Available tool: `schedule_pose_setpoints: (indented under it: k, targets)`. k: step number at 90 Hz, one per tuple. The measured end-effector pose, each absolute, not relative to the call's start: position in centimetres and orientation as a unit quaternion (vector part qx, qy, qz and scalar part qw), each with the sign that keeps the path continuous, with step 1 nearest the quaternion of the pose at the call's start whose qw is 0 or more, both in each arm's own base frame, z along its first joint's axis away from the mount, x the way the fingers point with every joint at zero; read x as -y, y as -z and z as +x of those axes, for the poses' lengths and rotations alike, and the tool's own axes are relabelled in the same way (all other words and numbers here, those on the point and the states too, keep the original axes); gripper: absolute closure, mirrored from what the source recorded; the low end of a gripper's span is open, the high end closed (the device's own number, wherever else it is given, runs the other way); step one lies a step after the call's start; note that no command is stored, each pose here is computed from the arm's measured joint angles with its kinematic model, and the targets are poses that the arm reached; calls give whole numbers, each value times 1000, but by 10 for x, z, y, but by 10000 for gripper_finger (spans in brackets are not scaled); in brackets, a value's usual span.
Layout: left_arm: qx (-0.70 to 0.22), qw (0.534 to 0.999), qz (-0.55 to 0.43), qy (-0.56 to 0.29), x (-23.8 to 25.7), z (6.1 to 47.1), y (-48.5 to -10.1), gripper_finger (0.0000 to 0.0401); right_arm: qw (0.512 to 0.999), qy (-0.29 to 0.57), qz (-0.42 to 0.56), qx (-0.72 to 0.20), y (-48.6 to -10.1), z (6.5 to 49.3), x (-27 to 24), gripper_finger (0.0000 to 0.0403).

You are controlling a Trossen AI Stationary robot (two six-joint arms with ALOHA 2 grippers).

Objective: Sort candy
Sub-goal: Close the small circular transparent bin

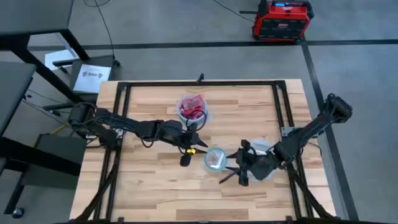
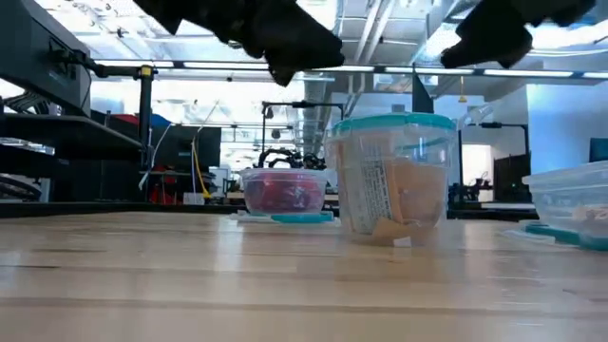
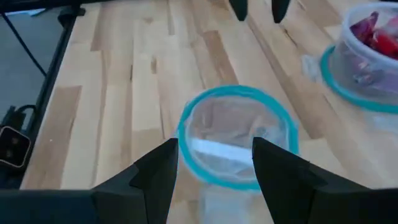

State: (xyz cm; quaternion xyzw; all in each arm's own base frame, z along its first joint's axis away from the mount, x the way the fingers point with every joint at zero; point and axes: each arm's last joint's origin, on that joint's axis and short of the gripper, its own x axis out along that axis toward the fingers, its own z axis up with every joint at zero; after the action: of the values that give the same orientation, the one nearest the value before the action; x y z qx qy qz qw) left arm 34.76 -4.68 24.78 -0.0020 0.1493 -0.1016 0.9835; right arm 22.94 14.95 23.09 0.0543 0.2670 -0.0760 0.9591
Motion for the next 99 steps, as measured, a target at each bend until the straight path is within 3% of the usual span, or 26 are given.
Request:
schedule_pose_setpoints:
  k: [27,50,66,90,99]
  targets:
    - [-196,974,7,113,60,387,-239,294,969,110,79,-206,-232,203,-179,210]
    - [-206,971,34,118,61,392,-234,294,961,128,127,-210,-207,190,-178,210]
    - [-136,978,32,156,63,390,-234,294,957,156,132,-206,-184,204,-170,210]
    - [-96,983,0,156,47,387,-205,294,953,148,151,-219,-176,208,-173,210]
    - [-124,976,-18,181,50,396,-181,294,952,153,147,-222,-172,210,-172,210]
